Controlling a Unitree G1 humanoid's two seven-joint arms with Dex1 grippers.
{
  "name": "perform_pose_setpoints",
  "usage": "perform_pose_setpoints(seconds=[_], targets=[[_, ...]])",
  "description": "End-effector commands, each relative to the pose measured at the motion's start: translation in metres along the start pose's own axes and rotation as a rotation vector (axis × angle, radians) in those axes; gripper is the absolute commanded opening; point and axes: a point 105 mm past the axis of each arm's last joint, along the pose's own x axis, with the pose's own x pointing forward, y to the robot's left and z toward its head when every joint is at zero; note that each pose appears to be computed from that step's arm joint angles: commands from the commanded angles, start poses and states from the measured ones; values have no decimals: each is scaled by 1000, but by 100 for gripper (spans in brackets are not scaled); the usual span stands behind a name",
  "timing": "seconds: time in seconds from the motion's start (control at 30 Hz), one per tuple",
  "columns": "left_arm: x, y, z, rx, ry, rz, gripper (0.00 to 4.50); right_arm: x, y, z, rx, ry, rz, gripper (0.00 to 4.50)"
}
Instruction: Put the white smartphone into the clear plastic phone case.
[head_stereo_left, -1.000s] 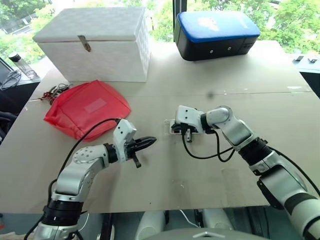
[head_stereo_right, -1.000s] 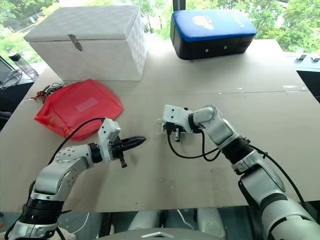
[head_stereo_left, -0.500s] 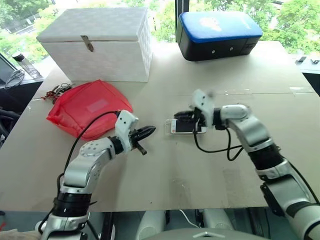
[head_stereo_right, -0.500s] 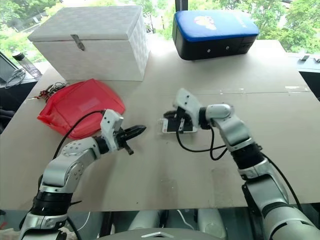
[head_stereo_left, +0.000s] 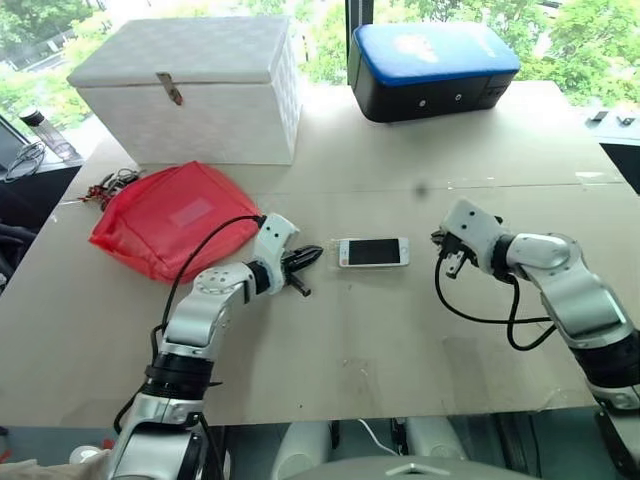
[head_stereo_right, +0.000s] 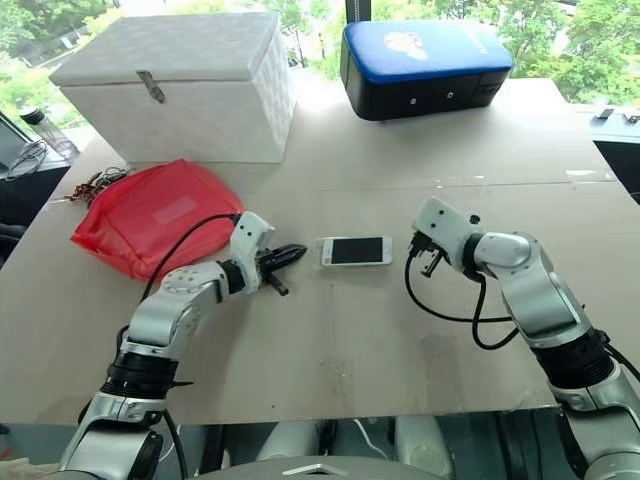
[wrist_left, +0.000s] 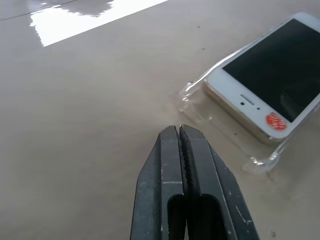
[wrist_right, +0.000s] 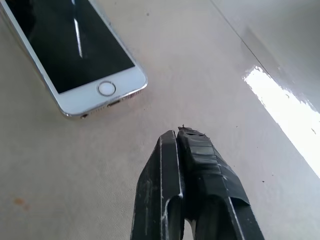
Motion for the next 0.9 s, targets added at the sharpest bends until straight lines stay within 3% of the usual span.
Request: perform_pose_setpoints(seconds=[0.03,0.37,0.67,0.9], targets=[[5,-7,0,24,2,-57,3,8,12,17,-71,-34,15,0],[13,-21,-1,30,7,-156,3,31,39,54,-165,-126,126,0],[14,-23,-3,30,0,-155,3,34,68,47,-210,-104,291,0],[-2,-6,-1,6,-37,-99,3,31,38,44,-158,-107,151,0]])
